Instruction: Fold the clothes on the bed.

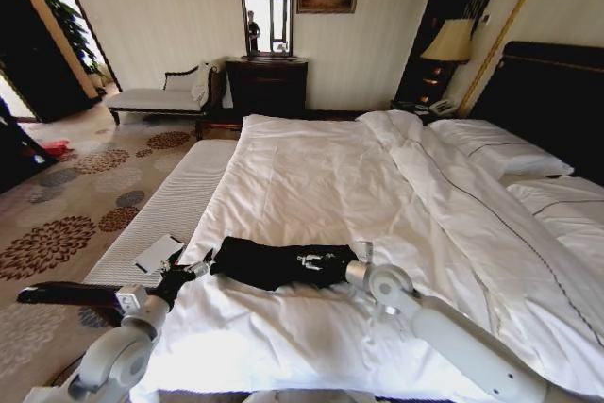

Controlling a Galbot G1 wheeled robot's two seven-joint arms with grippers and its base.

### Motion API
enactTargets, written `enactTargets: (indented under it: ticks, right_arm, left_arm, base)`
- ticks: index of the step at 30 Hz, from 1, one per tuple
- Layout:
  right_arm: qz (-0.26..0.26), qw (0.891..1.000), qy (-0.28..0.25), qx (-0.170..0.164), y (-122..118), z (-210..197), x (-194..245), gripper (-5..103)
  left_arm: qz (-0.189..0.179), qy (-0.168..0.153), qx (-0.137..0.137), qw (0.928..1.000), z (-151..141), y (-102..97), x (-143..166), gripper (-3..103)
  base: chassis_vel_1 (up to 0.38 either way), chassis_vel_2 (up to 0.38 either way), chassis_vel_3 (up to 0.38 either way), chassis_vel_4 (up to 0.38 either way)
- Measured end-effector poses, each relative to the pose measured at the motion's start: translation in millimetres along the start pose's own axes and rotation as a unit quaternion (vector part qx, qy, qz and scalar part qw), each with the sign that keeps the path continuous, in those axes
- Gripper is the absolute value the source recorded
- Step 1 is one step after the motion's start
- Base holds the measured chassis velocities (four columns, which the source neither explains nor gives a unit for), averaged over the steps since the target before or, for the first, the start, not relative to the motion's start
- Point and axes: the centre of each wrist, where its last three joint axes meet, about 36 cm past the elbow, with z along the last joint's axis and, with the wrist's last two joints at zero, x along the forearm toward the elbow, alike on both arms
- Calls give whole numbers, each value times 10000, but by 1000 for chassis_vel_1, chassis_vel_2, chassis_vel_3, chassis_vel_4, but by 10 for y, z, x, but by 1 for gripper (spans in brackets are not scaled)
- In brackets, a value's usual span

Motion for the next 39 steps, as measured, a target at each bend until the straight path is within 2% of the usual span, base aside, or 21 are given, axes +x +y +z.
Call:
enactTargets:
  ticks: [5,6,7,11,17,21,26,28,32,36,39]
  right_arm:
    - [-116,9998,124,69,153,110,92,100]
    - [-298,9990,245,227,378,241,267,100]
    - [-369,9986,268,265,463,275,343,100]
    - [-473,9978,356,305,622,385,495,100]
    - [-377,9982,332,335,610,452,553,100]
    - [-541,9979,-132,333,622,34,554,100]
    - [-604,9975,-193,314,554,-155,326,100]
    - [-589,9977,-160,291,511,-147,233,100]
    - [-353,9992,14,174,267,31,-125,100]
    - [-275,9995,142,107,207,188,-166,100]
    - [-338,9990,287,114,275,375,-95,100]
  left_arm:
    - [-16,-27,-11,10000,-12,28,-30,100]
    - [-23,-46,9,10000,-10,40,-64,100]
    - [-26,-58,11,10000,-12,44,-75,100]
    - [-56,-75,39,9999,-8,54,-91,100]
    - [-99,-105,77,9999,-17,65,-75,100]
    - [-89,-199,141,9997,-65,43,-45,100]
    - [-107,-240,174,9995,-109,55,-43,100]
    - [-129,-248,166,9995,-115,70,-55,100]
    - [-178,-254,215,9993,-130,97,-108,100]
    - [-173,-225,203,9994,-122,105,-128,100]
    - [-197,-204,186,9994,-113,139,-155,100]
  base:
    - [0,0,0,0]
    - [0,0,0,0]
    - [0,0,0,0]
    - [0,0,0,0]
    - [0,0,0,0]
    - [0,0,0,0]
    - [0,0,0,0]
    - [0,0,0,0]
    - [0,0,0,0]
    - [0,0,0,0]
    - [0,0,0,0]
